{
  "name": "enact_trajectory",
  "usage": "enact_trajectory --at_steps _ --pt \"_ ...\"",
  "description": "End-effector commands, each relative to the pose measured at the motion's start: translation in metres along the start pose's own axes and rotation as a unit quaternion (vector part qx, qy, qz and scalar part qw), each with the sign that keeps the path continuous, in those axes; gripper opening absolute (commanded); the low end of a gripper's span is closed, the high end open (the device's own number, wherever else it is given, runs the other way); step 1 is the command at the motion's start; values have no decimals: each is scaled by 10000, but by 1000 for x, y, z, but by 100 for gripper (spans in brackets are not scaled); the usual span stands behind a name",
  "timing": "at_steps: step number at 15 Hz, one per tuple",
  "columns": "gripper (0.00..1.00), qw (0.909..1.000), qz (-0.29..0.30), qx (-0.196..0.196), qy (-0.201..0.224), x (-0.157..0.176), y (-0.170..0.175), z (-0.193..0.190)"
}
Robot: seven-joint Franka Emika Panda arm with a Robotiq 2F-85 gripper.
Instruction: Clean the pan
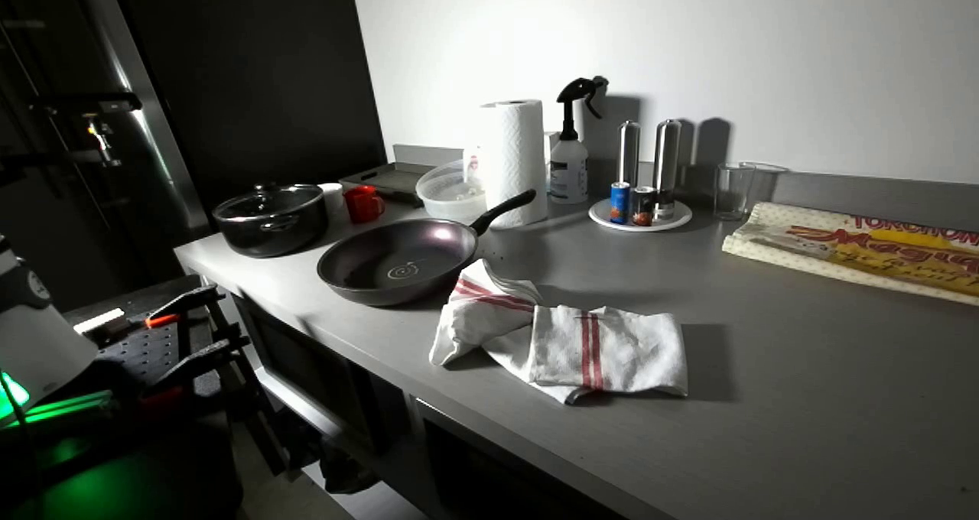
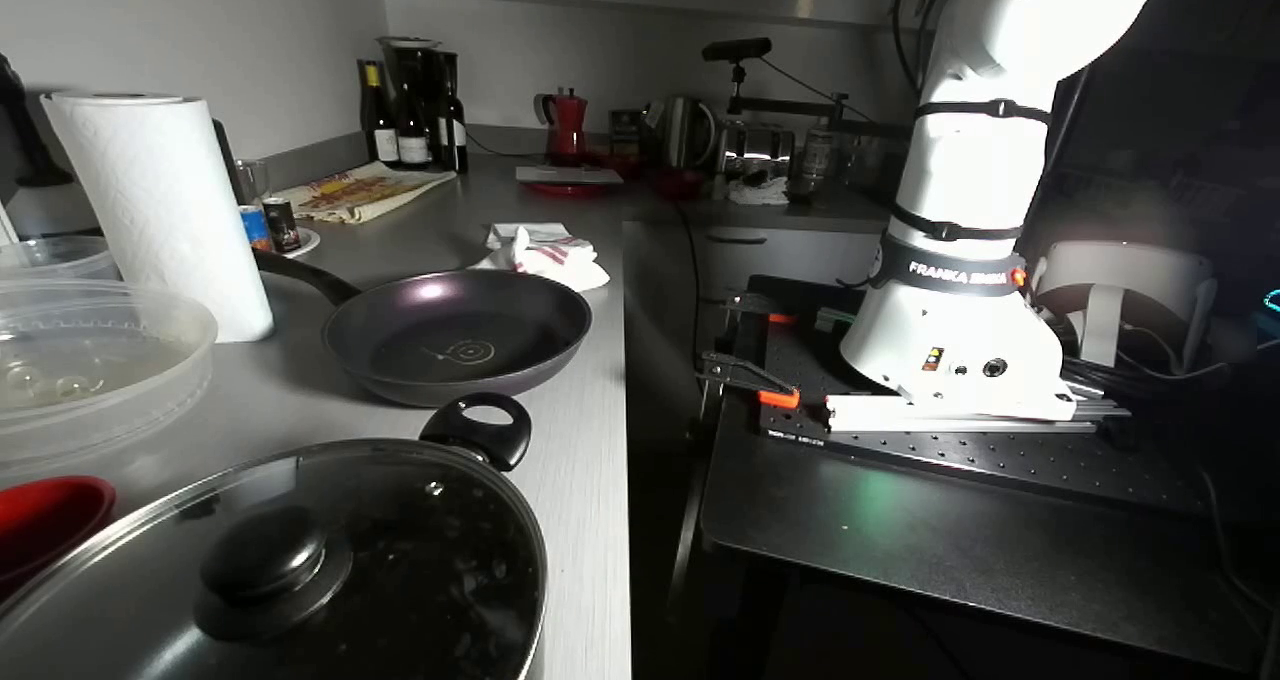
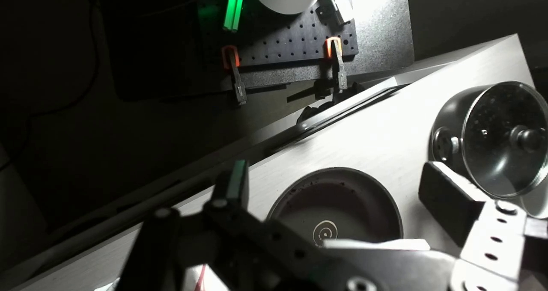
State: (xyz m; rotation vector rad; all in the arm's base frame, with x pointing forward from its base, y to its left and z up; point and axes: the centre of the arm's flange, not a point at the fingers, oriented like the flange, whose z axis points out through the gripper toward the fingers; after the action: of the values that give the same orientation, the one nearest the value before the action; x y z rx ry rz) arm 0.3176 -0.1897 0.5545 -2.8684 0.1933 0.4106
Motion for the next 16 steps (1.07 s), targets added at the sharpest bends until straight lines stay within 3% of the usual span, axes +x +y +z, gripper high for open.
enact_trajectory --at_steps 1,7,16 --pt "100 9999 -1 -111 -119 44 -1 7" --pt "100 9987 -83 -379 -330 106 2 35" --pt "100 9977 65 -652 -186 174 21 68"
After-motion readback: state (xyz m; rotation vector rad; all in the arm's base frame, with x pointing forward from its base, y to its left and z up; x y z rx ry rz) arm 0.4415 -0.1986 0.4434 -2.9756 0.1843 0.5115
